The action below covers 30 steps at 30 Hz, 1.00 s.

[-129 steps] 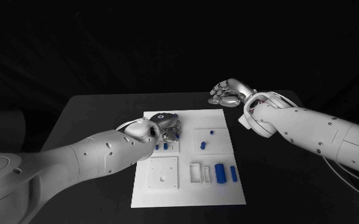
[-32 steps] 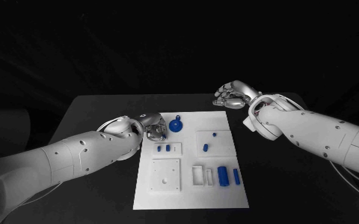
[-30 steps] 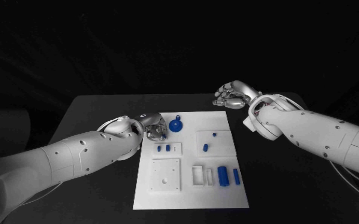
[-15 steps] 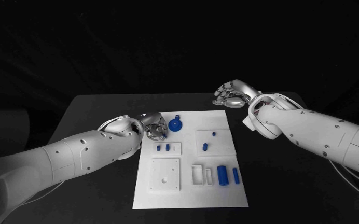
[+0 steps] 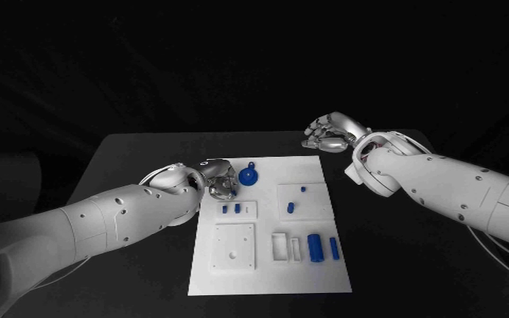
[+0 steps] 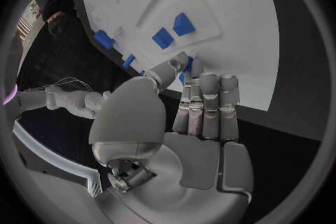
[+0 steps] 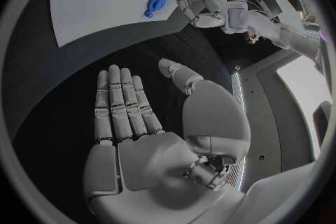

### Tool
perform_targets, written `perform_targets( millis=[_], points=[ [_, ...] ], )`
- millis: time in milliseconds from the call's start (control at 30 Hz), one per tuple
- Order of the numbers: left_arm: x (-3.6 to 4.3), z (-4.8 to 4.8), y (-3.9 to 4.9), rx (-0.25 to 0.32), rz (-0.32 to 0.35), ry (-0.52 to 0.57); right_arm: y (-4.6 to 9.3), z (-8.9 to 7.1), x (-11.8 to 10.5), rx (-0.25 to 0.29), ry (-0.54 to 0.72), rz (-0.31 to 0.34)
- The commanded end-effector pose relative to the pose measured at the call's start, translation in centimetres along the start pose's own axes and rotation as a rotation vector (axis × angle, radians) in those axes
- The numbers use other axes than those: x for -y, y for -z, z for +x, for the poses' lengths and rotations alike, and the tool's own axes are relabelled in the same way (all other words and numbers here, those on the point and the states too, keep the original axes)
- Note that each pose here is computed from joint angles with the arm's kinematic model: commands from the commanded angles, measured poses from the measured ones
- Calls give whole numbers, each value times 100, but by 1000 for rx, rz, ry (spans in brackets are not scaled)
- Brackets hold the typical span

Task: Assemble the parts on the task board

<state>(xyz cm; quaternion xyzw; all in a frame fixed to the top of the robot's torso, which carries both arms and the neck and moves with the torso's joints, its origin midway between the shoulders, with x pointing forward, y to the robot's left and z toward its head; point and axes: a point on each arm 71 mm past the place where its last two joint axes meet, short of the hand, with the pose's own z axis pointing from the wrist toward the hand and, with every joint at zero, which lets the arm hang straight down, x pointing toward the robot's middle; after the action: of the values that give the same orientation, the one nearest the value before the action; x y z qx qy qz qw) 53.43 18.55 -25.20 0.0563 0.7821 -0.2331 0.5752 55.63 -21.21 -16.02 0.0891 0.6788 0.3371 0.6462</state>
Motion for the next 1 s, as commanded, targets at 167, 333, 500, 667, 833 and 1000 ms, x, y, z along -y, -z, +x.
perform_targets(
  millis=[167,333,500,667,833,1000],
  points=[
    [66,56,-10,-20,26,-83,1,14,-16,-13,2,-9],
    [83,97,-2,-18,38,-113,4,9,-10,-12,2,-8],
    [80,115,-2,-9,39,-118,3,9,-9,-12,2,-9],
    [96,120,-7,1,49,-126,3,9,-10,-12,2,-9],
    [114,144,4,13,66,-147,2,8,-7,-11,3,-9],
    [101,148,15,17,66,-150,5,4,-1,-10,3,-8]
  ],
)
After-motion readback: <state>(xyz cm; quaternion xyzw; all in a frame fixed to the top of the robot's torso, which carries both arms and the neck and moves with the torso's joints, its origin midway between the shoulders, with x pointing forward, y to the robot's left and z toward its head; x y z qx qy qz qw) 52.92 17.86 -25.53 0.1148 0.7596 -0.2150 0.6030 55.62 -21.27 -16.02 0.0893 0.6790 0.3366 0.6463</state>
